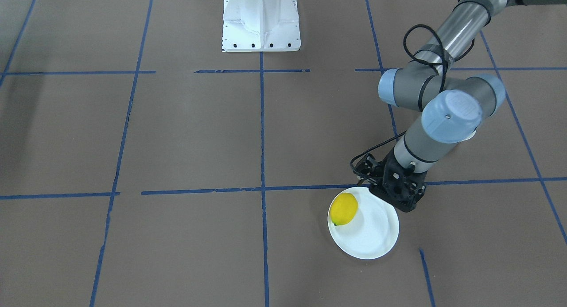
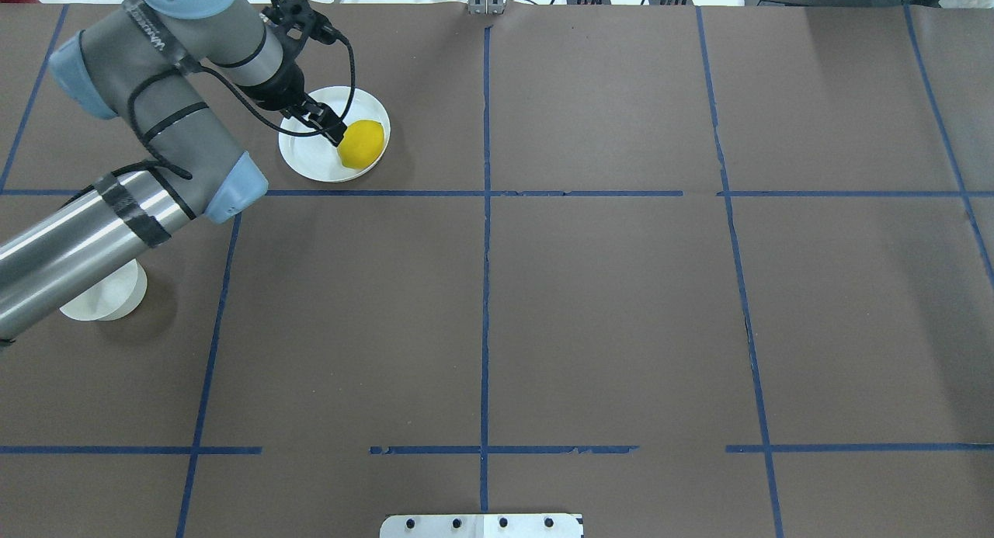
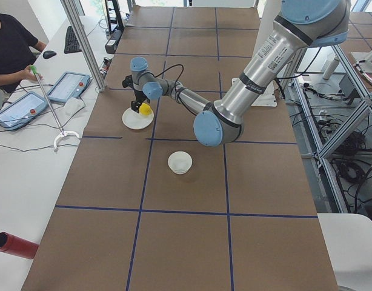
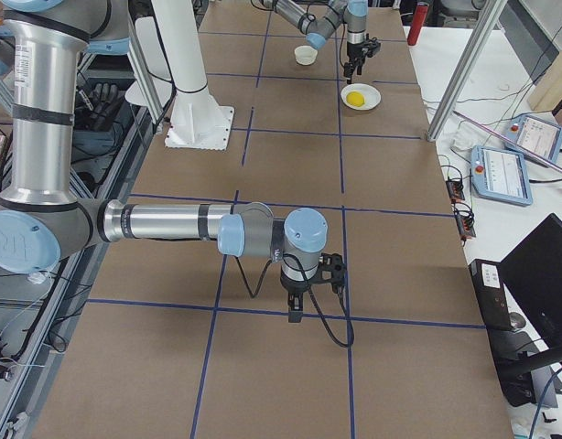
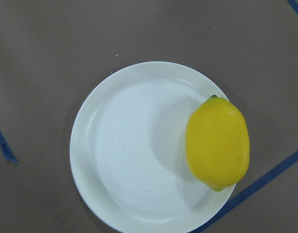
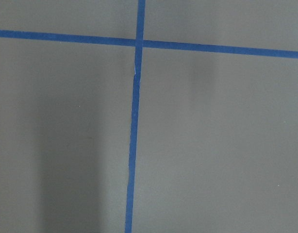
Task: Move lemon from plate to bowl
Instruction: 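Move the left gripper over the yellow lemon on the white plate, then lower the left gripper and close it around the lemon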
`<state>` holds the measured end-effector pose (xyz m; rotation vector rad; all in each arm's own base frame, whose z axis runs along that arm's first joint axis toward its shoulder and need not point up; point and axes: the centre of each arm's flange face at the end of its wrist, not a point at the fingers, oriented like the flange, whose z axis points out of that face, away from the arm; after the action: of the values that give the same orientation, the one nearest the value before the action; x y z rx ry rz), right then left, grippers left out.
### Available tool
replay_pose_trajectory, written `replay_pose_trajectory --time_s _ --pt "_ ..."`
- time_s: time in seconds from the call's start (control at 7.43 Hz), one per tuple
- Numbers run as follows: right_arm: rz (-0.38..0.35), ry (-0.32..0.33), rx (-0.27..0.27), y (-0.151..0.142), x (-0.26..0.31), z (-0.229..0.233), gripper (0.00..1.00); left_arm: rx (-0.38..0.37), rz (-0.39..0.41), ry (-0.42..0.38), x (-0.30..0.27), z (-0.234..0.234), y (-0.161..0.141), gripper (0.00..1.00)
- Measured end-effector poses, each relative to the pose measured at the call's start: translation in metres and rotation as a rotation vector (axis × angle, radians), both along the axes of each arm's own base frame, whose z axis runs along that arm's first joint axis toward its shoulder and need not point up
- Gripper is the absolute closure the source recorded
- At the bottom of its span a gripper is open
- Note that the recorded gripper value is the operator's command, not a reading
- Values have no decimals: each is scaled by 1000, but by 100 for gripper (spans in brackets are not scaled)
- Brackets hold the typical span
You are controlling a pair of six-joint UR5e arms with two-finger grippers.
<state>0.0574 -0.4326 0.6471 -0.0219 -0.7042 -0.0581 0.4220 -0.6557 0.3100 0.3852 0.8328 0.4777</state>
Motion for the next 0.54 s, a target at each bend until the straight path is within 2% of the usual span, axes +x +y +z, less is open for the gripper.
replay_pose_trajectory --time_s 0.54 --pt "0 0 0 0 0 0 0 -27 -24 18 36 1 -15 0"
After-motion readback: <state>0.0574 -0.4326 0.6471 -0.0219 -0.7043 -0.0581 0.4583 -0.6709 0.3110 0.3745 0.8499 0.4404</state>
